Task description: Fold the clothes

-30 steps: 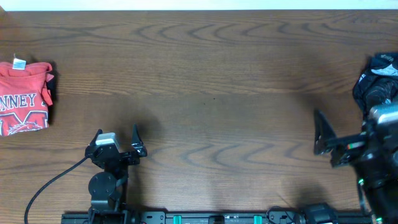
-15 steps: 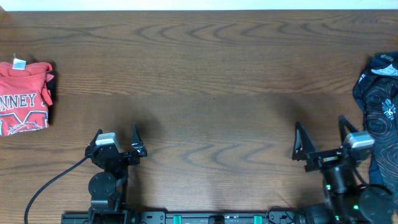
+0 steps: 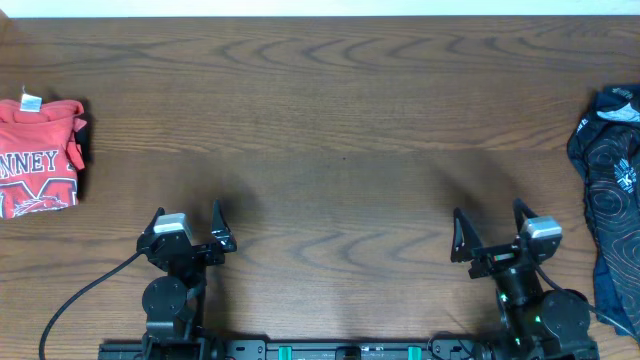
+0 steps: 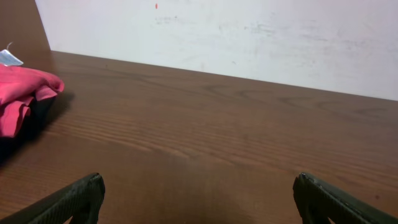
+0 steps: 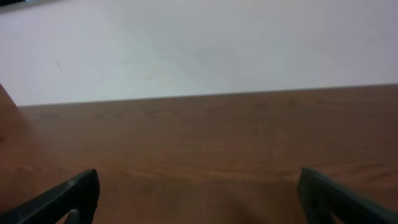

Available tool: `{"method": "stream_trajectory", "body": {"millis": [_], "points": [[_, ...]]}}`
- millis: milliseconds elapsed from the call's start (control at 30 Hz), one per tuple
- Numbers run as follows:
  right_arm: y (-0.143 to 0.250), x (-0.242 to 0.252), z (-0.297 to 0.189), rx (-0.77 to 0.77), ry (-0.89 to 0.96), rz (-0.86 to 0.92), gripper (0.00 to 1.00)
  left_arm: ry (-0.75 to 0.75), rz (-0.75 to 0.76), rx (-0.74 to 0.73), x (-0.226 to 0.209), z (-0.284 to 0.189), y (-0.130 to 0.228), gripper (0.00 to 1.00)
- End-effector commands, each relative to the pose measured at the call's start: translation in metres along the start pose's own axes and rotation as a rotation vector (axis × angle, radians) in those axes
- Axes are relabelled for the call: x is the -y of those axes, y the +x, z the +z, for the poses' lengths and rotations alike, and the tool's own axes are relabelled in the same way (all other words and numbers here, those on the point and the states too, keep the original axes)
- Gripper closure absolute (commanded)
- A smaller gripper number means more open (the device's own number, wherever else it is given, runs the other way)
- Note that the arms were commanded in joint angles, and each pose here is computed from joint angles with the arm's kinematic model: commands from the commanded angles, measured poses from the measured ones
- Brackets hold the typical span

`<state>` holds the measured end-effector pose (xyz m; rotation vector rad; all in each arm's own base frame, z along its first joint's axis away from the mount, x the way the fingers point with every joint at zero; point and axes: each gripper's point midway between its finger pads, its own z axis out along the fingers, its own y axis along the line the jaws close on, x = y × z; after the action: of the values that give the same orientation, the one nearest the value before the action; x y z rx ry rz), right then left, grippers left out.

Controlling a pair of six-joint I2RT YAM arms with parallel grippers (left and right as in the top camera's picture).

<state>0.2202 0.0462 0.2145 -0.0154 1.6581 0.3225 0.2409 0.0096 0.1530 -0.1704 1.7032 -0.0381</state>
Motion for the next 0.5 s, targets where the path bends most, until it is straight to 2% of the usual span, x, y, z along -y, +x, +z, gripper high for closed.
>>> {"method": "stream_trajectory", "body": {"millis": [0, 467], "points": [[0.010, 0.000, 0.004, -0.009, -0.013, -0.011, 0.01, -0.006, 0.004, -0.036, -0.002, 0.002, 0.016, 0.02], [0.044, 0.008, 0.021, -0.005, -0.014, -0.011, 0.01, -0.006, 0.004, -0.036, -0.002, 0.002, 0.016, 0.02]]}}
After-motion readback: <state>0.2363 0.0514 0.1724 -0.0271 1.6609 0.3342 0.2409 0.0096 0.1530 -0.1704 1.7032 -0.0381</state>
